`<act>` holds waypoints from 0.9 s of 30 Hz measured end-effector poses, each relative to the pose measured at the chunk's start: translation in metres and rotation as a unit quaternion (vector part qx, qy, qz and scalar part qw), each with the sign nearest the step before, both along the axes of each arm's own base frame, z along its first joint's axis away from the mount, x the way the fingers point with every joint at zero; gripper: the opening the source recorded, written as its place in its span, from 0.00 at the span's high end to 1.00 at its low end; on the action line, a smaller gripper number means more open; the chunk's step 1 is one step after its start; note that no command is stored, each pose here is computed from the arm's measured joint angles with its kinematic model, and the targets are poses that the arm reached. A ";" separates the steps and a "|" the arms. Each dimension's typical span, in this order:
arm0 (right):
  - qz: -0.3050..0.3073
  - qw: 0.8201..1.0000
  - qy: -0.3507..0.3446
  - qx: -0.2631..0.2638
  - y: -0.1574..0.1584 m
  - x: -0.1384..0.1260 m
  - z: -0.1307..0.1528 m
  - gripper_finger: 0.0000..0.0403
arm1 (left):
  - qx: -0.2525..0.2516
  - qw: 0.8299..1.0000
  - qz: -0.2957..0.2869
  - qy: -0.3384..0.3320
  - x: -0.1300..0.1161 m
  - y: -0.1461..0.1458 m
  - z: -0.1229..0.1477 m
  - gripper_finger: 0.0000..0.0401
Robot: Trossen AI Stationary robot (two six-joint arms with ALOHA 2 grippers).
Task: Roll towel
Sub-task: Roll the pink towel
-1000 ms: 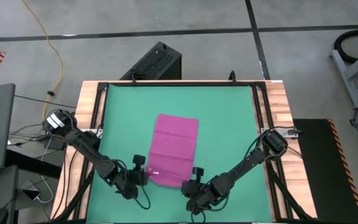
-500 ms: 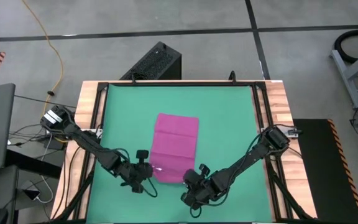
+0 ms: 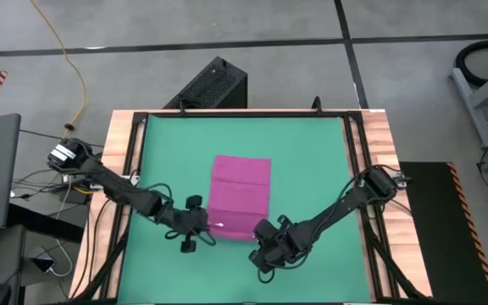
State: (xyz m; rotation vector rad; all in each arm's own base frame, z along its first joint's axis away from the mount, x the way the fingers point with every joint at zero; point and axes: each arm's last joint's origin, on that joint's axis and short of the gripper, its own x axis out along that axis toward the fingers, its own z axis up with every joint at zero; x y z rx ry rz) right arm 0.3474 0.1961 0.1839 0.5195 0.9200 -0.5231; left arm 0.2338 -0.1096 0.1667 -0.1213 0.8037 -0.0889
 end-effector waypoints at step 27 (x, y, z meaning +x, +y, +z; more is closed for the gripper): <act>0.001 0.996 0.083 -0.015 -0.019 0.013 -0.039 0.96 | -0.018 0.999 0.033 -0.020 -0.010 0.022 -0.032 1.00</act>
